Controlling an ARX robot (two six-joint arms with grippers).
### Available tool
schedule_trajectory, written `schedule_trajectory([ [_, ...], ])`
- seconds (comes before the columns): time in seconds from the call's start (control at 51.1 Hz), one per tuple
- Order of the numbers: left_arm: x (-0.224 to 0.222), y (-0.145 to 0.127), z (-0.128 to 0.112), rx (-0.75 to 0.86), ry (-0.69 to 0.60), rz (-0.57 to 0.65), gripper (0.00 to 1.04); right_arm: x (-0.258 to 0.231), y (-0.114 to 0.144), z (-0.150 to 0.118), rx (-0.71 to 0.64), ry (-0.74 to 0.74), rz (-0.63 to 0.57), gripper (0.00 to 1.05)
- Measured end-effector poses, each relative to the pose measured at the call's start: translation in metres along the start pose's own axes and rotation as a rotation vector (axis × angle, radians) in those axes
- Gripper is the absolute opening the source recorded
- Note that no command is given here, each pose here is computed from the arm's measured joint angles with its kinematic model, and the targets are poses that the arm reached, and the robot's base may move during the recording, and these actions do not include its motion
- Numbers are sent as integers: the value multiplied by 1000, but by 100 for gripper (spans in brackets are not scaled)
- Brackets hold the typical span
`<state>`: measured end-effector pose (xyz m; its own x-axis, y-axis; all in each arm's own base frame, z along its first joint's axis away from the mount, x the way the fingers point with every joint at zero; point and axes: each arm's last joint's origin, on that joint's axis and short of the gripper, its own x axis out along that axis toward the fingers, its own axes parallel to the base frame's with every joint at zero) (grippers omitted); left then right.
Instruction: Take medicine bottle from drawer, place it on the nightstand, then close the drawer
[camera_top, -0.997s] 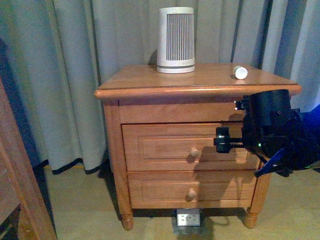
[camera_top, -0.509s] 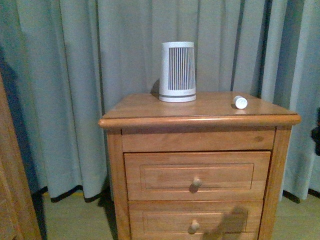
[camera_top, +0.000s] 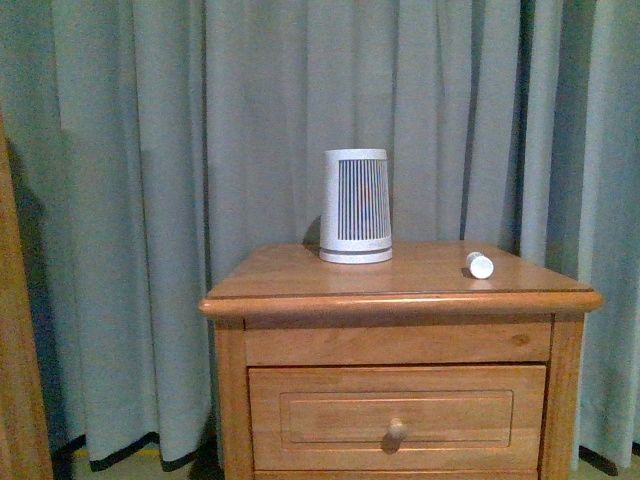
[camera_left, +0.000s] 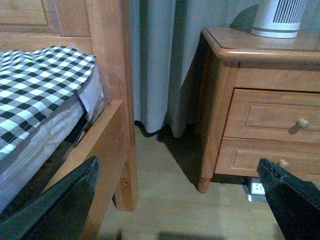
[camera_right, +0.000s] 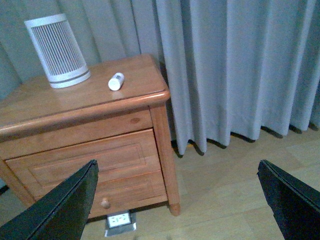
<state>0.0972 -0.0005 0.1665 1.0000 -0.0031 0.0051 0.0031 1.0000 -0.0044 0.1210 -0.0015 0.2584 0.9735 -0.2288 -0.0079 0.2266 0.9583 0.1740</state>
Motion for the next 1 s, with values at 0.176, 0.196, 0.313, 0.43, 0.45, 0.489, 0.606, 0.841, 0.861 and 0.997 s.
schedule_trajectory([
  [0.176, 0, 0, 0, 0, 0, 0, 98, -22, -2, -24, -16, 6, -34, 98],
  [0.196, 0, 0, 0, 0, 0, 0, 98, -22, -2, -25, -16, 6, -36, 98],
  [0.313, 0, 0, 0, 0, 0, 0, 98, -23, -3, -42, -33, 28, -42, 98],
  [0.43, 0, 0, 0, 0, 0, 0, 98, -24, -3, -43, -33, 29, -41, 98],
  [0.45, 0, 0, 0, 0, 0, 0, 98, -24, -3, -43, -33, 28, -38, 98],
  [0.489, 0, 0, 0, 0, 0, 0, 98, -24, -4, -42, -51, 23, 48, 93],
  [0.606, 0, 0, 0, 0, 0, 0, 98, -23, -12, -50, -132, 17, 217, 69],
  [0.841, 0, 0, 0, 0, 0, -1, 98, -22, -15, -66, -166, 23, 231, 26],
  [0.861, 0, 0, 0, 0, 0, -1, 98, -22, -15, -67, -166, 23, 231, 24],
  [0.997, 0, 0, 0, 0, 0, -1, 98, -22, -16, -73, -171, 22, 232, 3],
])
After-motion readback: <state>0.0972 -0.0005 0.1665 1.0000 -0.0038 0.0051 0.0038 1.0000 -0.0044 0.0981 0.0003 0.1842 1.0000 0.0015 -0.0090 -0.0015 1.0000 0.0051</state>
